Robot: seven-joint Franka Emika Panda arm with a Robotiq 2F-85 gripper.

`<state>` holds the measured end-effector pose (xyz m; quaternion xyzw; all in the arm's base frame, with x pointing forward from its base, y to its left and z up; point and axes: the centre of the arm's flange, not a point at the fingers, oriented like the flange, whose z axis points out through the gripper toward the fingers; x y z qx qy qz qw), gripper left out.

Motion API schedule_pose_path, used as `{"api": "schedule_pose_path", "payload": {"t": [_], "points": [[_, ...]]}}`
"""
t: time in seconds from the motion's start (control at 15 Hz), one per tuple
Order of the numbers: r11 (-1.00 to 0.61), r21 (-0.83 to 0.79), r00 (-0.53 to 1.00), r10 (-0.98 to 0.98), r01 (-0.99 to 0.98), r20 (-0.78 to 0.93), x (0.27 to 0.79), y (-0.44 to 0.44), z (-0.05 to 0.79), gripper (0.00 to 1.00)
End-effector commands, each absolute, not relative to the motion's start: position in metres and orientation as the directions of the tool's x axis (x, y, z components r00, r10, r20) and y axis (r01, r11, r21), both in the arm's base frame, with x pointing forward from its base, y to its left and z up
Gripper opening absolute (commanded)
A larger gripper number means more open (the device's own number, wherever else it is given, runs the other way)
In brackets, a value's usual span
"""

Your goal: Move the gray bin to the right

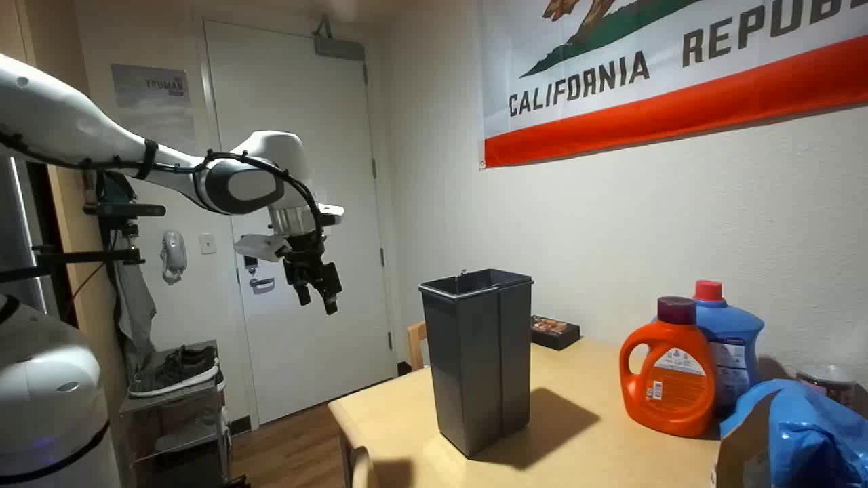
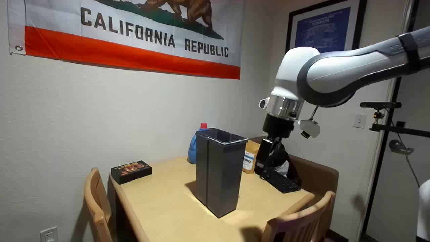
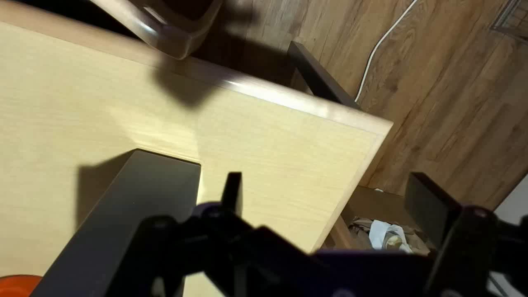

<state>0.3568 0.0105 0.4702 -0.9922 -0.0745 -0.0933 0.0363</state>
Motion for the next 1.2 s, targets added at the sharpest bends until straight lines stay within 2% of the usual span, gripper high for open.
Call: {"api": "schedule_pose_path", "payload": {"t": [0.0,0.53,1.0,1.13], "points": [[-0.986,-0.058,0.971,0.141,0.155,0.191,0.357,0.010,0.470,1.00],[-0.967,0.012,0.939,0.251,0.255,0.234,0.334,-0.027,0.524,1.00],[-0.856,0.077,0.858,0.514,0.511,0.020,0.312,-0.097,0.562,1.00],[-0.821,0.084,0.824,0.566,0.564,0.007,0.305,-0.103,0.561,1.00]]}}
